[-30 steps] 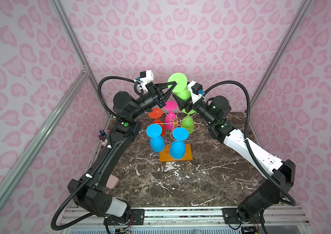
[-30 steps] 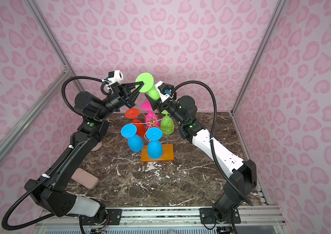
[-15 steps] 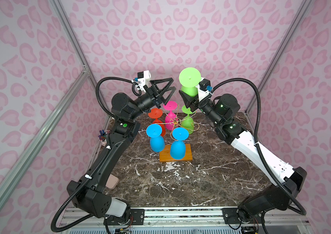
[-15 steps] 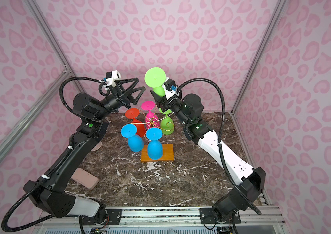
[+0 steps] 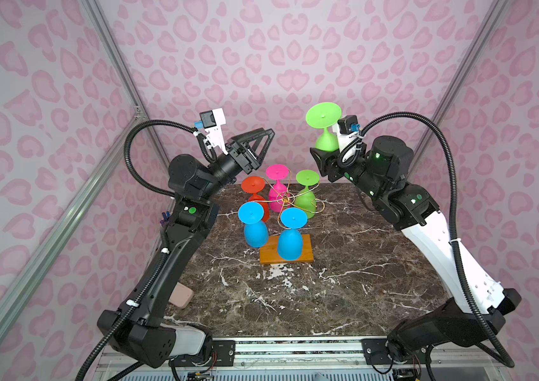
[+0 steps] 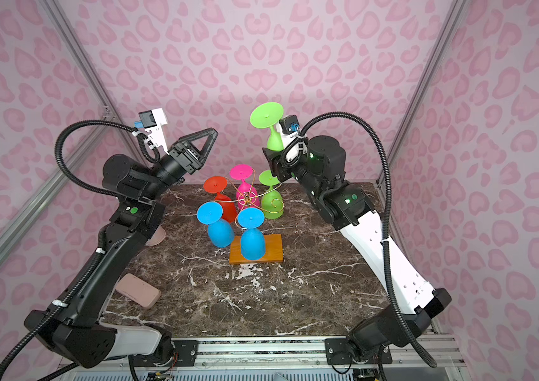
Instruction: Take the wine glass off the wine glass rack
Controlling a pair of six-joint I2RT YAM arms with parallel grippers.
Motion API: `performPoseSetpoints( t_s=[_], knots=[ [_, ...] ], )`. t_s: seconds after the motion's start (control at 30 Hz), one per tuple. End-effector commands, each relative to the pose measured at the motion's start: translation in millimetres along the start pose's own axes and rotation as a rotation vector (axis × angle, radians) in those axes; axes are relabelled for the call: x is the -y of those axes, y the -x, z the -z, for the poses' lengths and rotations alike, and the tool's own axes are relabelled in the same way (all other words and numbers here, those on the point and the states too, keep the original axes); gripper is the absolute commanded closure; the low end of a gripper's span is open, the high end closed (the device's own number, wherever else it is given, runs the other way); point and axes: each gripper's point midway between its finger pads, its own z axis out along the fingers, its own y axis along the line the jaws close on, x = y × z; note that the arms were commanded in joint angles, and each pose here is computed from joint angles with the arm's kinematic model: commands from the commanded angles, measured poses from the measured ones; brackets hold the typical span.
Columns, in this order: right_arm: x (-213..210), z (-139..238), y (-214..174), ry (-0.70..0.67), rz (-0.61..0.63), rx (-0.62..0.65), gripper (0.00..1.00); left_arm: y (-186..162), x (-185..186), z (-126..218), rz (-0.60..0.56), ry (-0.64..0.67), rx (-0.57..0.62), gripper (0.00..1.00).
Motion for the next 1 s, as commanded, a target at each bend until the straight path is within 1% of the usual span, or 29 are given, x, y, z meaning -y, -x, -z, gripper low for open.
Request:
performPoseSetpoints(
  t_s=[0.0,0.03,0.1,0.2,0.3,0.47,0.57,0.77,0.97],
  knots=[
    [-1,10,-27,0.002,-0.015,-0.127,0.50,4,-1,5,-0.473,0.051,0.042,0.27],
    [-1,13,-28,0.002,-0.016,-0.135,0.50,1,-2,6,-0.560,0.064,0.040,0.27],
    [-2,18,-30,0.004,-0.020,-0.150,0.51,-4,-1,7,-0.695,0.066,0.035,0.29],
    [-7,22,-36,0.017,-0.019,-0.178,0.52,-18,6,5,-0.881,0.000,0.013,0.32],
    [-14,23,-42,0.034,-0.012,-0.206,0.52,-32,11,1,-1.003,-0.062,-0.007,0.33],
    [-28,21,-53,0.063,-0.007,-0.249,0.52,-44,13,-5,-1.130,-0.121,-0.022,0.37],
    [-36,19,-57,0.079,0.000,-0.267,0.52,-49,15,-7,-1.176,-0.140,-0.021,0.40],
    [-50,12,-64,0.110,0.015,-0.306,0.53,-55,22,-11,-1.237,-0.168,-0.015,0.43],
    [-63,6,-69,0.137,0.018,-0.325,0.54,-62,23,-11,-1.274,-0.182,-0.019,0.45]
  ],
)
